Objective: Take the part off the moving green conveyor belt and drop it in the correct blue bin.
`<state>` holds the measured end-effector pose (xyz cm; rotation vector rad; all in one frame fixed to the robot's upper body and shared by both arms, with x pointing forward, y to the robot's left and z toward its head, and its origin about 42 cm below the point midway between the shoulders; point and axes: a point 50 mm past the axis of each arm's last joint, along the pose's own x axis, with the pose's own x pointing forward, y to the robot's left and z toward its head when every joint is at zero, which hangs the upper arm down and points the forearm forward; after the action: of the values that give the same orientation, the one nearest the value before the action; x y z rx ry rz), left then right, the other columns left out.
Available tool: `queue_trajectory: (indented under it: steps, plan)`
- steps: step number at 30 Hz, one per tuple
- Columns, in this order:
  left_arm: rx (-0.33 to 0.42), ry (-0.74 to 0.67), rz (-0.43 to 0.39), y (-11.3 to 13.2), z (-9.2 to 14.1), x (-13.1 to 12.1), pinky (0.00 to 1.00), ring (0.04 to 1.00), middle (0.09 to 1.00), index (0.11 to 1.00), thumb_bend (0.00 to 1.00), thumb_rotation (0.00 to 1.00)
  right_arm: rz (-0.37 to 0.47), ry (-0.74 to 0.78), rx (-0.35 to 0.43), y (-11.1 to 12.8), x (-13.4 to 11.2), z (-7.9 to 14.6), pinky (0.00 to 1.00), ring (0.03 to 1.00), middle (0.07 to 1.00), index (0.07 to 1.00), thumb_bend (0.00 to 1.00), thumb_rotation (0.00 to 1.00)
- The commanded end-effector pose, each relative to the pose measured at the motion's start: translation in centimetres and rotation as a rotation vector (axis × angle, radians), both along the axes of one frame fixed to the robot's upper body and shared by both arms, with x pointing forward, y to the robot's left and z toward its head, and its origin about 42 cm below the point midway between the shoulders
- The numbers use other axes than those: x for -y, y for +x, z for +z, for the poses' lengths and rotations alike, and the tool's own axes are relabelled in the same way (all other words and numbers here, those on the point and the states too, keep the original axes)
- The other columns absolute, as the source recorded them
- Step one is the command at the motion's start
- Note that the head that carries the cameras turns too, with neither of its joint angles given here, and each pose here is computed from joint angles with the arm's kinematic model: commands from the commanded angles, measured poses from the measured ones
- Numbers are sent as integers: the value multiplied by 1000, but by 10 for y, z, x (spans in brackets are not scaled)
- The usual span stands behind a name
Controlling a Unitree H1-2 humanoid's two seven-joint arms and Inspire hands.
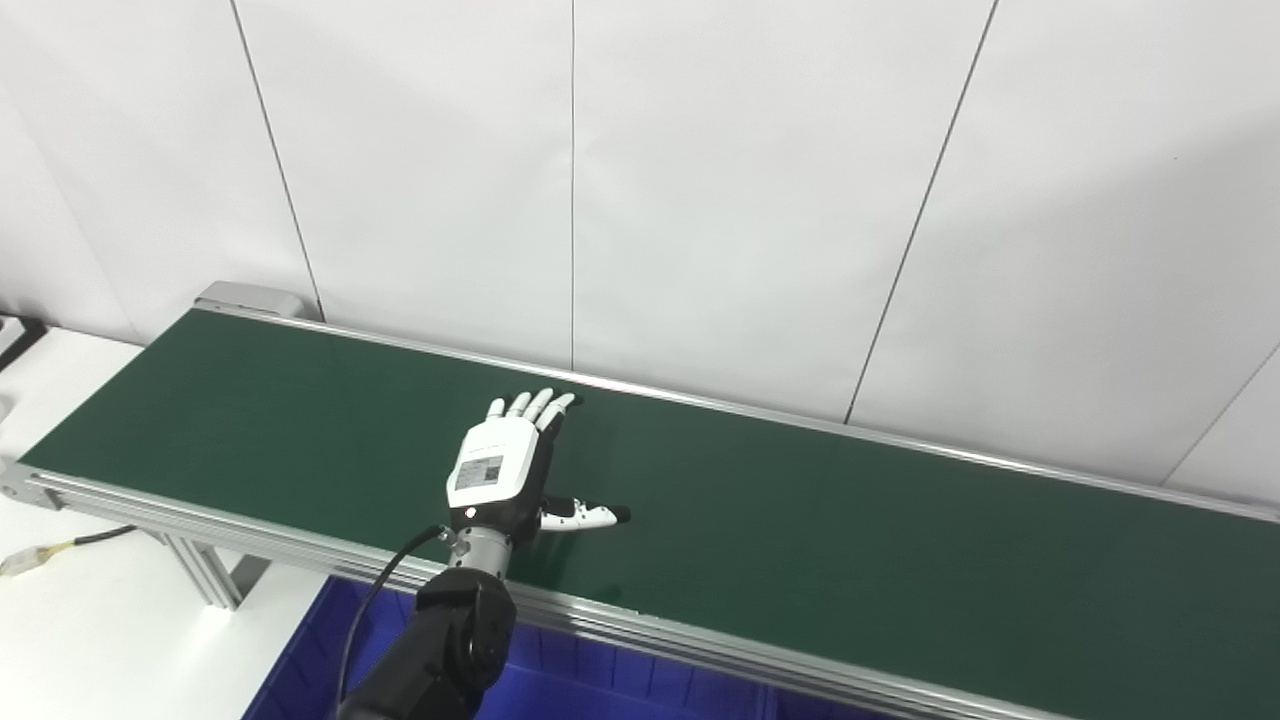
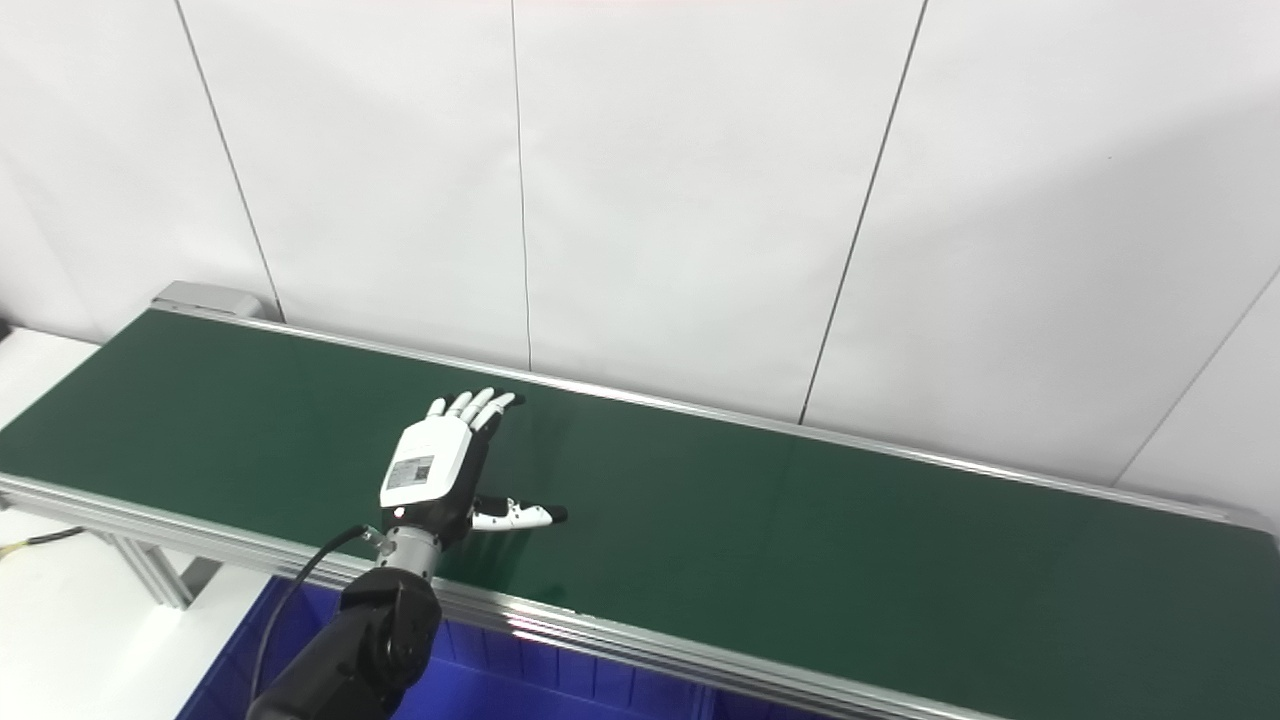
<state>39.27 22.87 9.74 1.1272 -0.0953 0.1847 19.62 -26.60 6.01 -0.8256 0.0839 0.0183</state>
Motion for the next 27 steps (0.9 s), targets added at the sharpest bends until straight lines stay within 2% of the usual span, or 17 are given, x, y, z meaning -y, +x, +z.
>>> queue_trajectory:
  steps: [1,4,13,27]
  plan:
    - [74,10,16,16,28,-2,1000,969,954,892,865,388,23,3,69,4,-1,10,587,631,649,800,792,64]
    - [63,1,45,17,27,-5,1000,964,947,891,862,336,23,-1,69,4,-1,10,584,628,648,799,792,62]
    - [23,0,75,20,17,-12,1000,960,944,886,860,268,20,2,67,3,0,11,579,626,649,802,787,80]
    - [-28,-21,131,20,4,-28,973,928,934,871,846,216,22,2,67,2,0,13,573,626,650,804,780,90]
